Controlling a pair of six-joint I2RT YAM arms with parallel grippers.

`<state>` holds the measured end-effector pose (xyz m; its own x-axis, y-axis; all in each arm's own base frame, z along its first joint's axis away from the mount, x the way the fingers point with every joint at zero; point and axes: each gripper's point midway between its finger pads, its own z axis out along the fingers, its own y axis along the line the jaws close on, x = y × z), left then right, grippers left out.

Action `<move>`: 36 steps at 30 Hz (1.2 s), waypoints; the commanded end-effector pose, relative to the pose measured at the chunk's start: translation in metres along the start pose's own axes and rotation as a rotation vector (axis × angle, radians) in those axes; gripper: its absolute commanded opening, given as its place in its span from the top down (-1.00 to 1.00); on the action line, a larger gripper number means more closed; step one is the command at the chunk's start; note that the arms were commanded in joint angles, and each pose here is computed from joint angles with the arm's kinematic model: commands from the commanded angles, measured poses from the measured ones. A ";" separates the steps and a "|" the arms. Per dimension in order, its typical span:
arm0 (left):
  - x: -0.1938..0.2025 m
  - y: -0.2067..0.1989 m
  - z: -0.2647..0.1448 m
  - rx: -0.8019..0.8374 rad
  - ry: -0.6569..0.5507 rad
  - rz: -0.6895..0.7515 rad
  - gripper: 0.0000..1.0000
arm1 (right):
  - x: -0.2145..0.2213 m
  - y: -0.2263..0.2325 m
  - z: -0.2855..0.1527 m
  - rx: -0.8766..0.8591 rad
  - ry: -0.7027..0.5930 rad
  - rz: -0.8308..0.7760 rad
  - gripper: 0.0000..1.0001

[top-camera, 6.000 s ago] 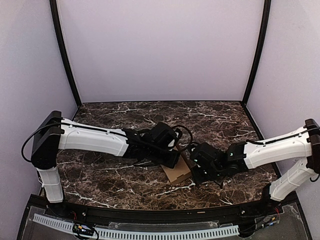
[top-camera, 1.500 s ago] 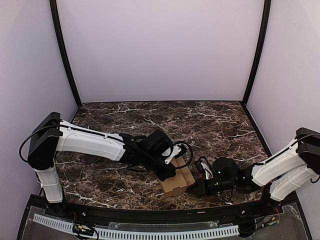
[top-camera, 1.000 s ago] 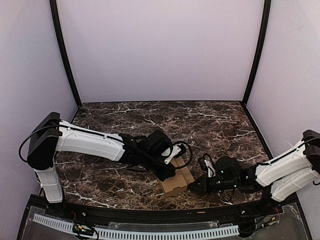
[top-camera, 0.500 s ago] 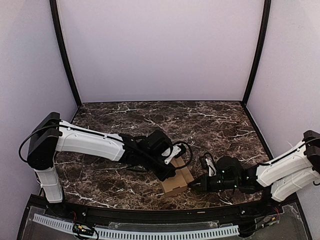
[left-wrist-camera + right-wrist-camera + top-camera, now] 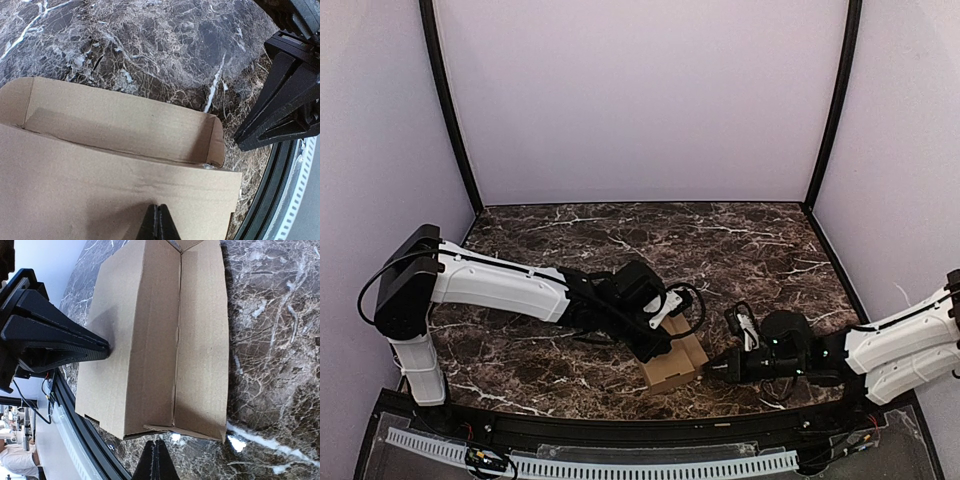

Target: Fold the paper box

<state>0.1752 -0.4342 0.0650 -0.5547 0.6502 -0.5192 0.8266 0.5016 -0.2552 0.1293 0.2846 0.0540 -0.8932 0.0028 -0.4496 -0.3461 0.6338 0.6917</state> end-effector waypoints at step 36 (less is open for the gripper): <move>0.088 0.012 0.014 -0.046 0.302 -0.021 0.99 | -0.032 -0.005 0.003 0.198 -0.052 -0.077 1.00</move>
<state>0.1747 -0.4344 0.0649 -0.5535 0.6513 -0.5191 0.8275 0.5006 -0.2543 0.1480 0.2921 0.0525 -0.8708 -0.0599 -0.4880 -0.3664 0.7409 0.5628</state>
